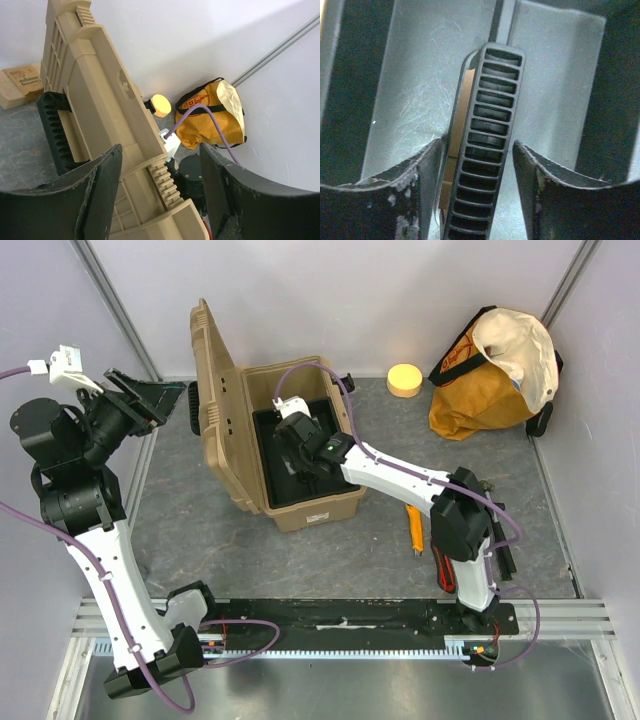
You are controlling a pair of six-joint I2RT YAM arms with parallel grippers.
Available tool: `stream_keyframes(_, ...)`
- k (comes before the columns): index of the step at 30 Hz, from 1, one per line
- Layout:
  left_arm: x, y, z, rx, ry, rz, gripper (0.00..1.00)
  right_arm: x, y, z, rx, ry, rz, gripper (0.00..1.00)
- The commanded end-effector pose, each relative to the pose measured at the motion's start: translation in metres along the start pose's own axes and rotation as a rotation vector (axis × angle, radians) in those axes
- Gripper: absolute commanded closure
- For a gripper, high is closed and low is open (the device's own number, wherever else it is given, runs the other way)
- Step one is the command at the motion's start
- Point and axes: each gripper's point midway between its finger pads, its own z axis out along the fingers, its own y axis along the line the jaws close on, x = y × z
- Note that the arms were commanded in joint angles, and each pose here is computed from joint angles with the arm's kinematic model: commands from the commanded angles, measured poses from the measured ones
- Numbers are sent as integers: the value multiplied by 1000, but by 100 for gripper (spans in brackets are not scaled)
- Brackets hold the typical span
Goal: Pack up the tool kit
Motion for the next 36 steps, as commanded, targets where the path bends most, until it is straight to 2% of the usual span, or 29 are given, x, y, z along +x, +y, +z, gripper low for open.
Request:
stream_keyframes(1, -1, -14, -7, 25, -2, 27, 31, -14, 2, -2, 12, -17, 28, 40)
stream_keyframes(5, 1, -14, -7, 18, 3, 40, 31, -19, -2, -6, 33, -34, 45, 68)
stream_keyframes(10, -4, -21, -9, 29, -5, 42, 31, -55, -13, -29, 61, -141, 87, 100)
stream_keyframes(19, -3, -33, -13, 63, 0, 47, 31, -113, -24, -81, 16, -352, 216, 100)
stream_keyframes(27, -4, -40, -15, 84, 3, 50, 31, -143, -43, -119, 34, -452, 244, 100)
stream_keyframes(30, -3, -42, -16, 97, 11, 51, 31, -146, -68, -134, 129, -477, 230, 100)
stream_keyframes(36, 2, -48, -16, 133, 33, 69, 29, -132, -154, -137, 315, -451, 228, 100)
